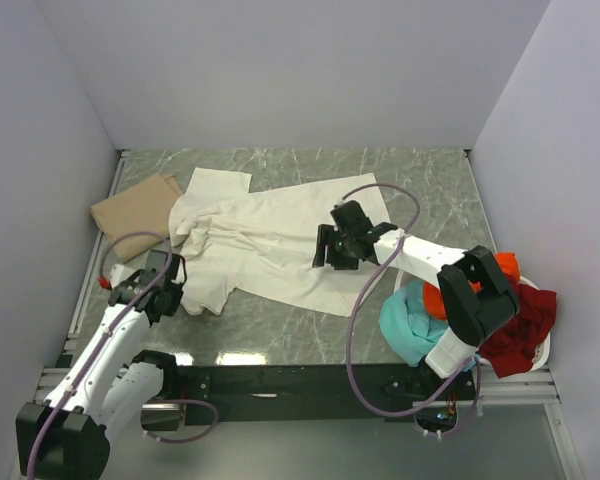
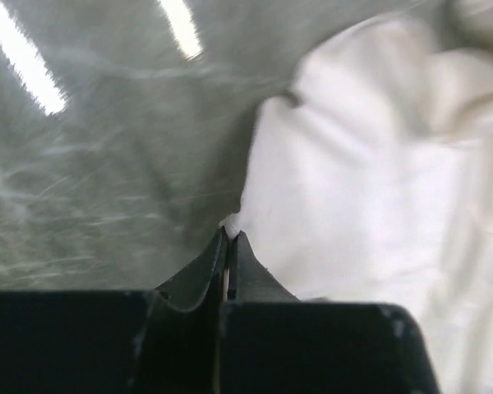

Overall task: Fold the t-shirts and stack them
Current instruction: Fold the tshirt

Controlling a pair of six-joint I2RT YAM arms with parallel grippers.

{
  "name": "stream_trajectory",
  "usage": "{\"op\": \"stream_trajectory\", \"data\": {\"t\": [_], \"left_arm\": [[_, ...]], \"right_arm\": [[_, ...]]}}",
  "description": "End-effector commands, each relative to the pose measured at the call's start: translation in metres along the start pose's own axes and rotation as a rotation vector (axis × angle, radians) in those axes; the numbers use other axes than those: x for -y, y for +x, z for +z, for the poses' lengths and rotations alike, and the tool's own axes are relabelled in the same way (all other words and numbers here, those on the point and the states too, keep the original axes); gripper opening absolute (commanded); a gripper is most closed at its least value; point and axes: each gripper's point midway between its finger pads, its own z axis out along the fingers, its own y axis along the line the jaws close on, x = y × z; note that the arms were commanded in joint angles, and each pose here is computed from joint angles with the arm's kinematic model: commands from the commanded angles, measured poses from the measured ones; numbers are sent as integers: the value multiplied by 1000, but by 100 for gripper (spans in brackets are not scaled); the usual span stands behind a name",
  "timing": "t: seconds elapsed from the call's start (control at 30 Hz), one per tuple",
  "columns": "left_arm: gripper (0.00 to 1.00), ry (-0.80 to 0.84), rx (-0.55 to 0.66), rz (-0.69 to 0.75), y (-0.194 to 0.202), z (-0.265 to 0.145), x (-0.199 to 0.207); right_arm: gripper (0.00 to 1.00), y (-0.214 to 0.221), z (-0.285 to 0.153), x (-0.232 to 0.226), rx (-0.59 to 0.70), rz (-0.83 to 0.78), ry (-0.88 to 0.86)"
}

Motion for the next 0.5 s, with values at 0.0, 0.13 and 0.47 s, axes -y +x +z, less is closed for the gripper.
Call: {"op": "stream_trajectory", "data": {"t": [0.0, 0.13, 0.47], "left_arm": [[0, 97, 185, 44, -51, -33, 36], [1, 132, 243, 91, -65, -45, 44], [0, 191, 221, 78, -58, -46, 36]], "right_arm": [[68, 13, -16, 3, 29, -67, 75], [65, 32, -22, 20, 21, -94, 176], [59, 60, -19, 54, -13, -103, 328]]}}
